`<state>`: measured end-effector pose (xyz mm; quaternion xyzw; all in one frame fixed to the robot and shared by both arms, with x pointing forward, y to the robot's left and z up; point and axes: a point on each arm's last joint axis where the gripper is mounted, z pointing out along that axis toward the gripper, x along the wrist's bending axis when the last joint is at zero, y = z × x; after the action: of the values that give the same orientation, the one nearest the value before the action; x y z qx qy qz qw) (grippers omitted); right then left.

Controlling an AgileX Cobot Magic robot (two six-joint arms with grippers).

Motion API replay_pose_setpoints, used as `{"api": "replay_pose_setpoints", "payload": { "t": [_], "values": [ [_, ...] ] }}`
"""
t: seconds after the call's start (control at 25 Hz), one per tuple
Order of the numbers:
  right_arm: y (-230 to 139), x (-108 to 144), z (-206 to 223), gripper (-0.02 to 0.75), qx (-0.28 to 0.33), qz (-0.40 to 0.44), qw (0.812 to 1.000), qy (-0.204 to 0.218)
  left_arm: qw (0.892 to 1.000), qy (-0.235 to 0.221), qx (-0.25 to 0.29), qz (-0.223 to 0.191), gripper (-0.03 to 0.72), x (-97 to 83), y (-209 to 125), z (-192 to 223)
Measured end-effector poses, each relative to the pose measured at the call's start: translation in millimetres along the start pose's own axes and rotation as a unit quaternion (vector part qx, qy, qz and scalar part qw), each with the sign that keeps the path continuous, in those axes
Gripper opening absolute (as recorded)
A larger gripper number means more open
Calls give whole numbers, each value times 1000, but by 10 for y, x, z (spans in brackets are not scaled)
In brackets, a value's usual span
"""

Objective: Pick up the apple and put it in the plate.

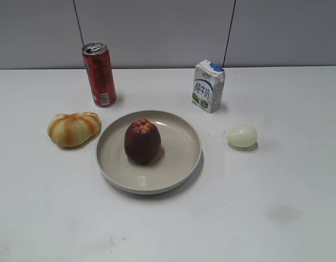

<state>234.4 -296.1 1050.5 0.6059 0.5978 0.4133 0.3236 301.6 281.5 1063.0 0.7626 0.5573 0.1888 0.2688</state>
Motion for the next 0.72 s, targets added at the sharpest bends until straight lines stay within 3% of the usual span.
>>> {"api": "replay_pose_setpoints", "payload": {
  "t": [0.16,0.28,0.72],
  "values": [
    [0,0,0,571,0,0,1000,0,994,18,-104,13,599,-36,-278,-308],
    [0,0,0,571,0,0,1000,0,988,32,-147,20,596,-44,-478,-378],
    [0,0,0,571,0,0,1000,0,982,42,-183,23,594,-44,-581,-402]
  ]
}}
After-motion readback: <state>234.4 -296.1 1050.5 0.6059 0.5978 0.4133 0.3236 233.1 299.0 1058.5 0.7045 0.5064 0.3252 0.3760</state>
